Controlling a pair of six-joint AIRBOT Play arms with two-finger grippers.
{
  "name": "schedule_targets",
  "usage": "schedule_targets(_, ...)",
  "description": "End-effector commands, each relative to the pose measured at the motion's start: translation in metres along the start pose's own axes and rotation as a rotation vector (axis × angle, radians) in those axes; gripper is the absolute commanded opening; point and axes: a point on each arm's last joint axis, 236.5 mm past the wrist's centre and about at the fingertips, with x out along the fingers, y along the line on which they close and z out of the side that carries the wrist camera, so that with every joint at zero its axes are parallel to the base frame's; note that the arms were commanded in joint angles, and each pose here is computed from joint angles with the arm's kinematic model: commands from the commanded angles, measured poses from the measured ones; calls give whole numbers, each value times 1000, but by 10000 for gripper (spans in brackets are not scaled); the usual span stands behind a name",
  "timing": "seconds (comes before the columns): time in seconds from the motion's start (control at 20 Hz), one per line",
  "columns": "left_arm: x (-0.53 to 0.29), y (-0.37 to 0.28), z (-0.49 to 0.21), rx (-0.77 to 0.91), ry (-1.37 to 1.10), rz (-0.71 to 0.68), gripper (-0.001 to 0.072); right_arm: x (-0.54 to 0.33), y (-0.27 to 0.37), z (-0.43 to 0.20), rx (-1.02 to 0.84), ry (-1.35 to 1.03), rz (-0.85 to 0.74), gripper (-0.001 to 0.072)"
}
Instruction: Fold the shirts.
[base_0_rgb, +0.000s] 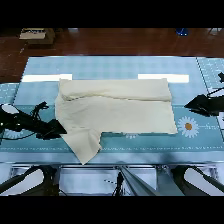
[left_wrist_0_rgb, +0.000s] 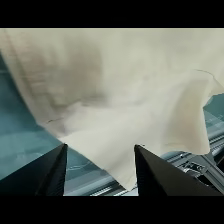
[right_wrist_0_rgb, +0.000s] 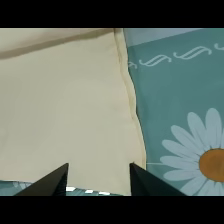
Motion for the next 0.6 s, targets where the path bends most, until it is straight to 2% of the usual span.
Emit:
schedule_targets(0.0,-14,16,-8,-33,9,21,505,0,1,0,1,-4,3,458)
schedule_targets(0.1,-12,19,-8,-41,8,17,511,0,0,1,1,-8,1,458)
schedule_targets(0.15,-8,20,-7,-25,3,26,547,0,0,1,2,-7,1,458)
schedule_targets(0.3,8,16,5,1,-37,46,547,0,1,-1,12,1,6,458)
schedule_targets(0.45,26,-8,22,24,-79,3,533,0,2,-3,20,10,9,458)
schedule_targets(0.55,38,-17,23,47,-64,1,321,0,3,-7,24,28,14,458)
